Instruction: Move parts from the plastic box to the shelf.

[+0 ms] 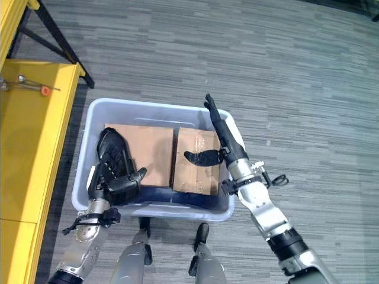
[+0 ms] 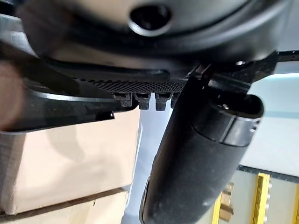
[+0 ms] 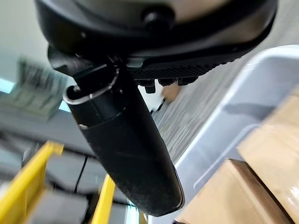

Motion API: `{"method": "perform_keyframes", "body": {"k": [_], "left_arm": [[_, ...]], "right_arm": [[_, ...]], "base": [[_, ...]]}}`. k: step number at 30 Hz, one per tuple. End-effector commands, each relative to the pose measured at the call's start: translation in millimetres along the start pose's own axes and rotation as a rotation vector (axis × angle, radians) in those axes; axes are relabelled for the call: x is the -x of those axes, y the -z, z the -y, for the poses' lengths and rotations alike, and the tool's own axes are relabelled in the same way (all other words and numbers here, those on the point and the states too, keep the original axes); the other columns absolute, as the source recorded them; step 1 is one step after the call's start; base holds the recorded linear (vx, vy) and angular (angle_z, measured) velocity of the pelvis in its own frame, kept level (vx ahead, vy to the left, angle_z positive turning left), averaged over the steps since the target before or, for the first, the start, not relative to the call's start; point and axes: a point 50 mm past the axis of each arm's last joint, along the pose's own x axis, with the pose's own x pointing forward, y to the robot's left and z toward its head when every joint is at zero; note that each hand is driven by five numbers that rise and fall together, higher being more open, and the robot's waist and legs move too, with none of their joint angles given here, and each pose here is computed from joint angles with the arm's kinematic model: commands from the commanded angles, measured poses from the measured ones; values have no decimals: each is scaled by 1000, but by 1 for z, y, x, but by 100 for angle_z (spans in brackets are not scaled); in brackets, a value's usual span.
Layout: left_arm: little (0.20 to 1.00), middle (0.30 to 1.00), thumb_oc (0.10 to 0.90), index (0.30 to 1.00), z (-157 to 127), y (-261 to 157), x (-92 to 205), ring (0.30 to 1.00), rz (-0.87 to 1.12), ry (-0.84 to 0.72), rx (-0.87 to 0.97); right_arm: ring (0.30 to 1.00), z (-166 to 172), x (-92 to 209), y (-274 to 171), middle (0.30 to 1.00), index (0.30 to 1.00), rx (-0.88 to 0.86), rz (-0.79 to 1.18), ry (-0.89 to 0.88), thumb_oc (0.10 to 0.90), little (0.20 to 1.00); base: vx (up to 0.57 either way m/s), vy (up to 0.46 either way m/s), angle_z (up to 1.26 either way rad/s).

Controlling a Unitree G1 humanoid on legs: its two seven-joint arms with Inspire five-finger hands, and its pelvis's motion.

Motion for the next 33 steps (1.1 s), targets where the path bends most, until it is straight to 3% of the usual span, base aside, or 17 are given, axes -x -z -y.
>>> {"method": "perform_keyframes", "body": {"k": [1,6,7,13,15,16,21,28,33], "left_arm": [[1000,1000,900,1000,-3,-63,-11,1000,308,50,-2],[1000,1000,900,1000,-1,-69,-9,1000,337,77,5],[1000,1000,900,1000,-1,-72,-9,1000,351,86,6],[1000,1000,900,1000,-1,-80,-13,1000,387,84,4],[1000,1000,900,1000,-2,-82,-13,1000,398,78,7],[1000,1000,900,1000,-2,-82,-13,1000,399,76,10],[1000,1000,900,1000,-1,-85,-15,1000,412,77,-4],[1000,1000,900,1000,8,-87,-21,1000,415,96,6],[1000,1000,900,1000,15,-87,-25,1000,411,122,11]], "right_arm": [[1000,12,-34,-64,1000,1000,199,335,-14,900,1000],[1000,24,-52,-80,1000,1000,584,405,-106,900,1000],[1000,29,-58,-87,1000,1000,739,433,-134,900,1000],[1000,35,-77,-95,1000,1000,1027,454,-175,900,1000],[1000,40,-84,-95,1000,1000,1279,468,-223,900,1000],[1000,39,-84,-95,1000,1000,1282,471,-224,900,1000],[1000,33,-90,-90,1000,1000,1620,518,-374,900,1000],[1000,13,-90,-82,1000,1000,1675,541,-482,900,1000],[1000,-3,-86,-53,1000,1000,1670,474,-603,900,1000]], "base": [[-27,-165,32],[-29,-104,27],[-35,-75,22],[-28,-52,29],[-20,-36,21],[-5,-14,26],[-6,-25,29],[-2,-40,16],[41,-87,32]]}}
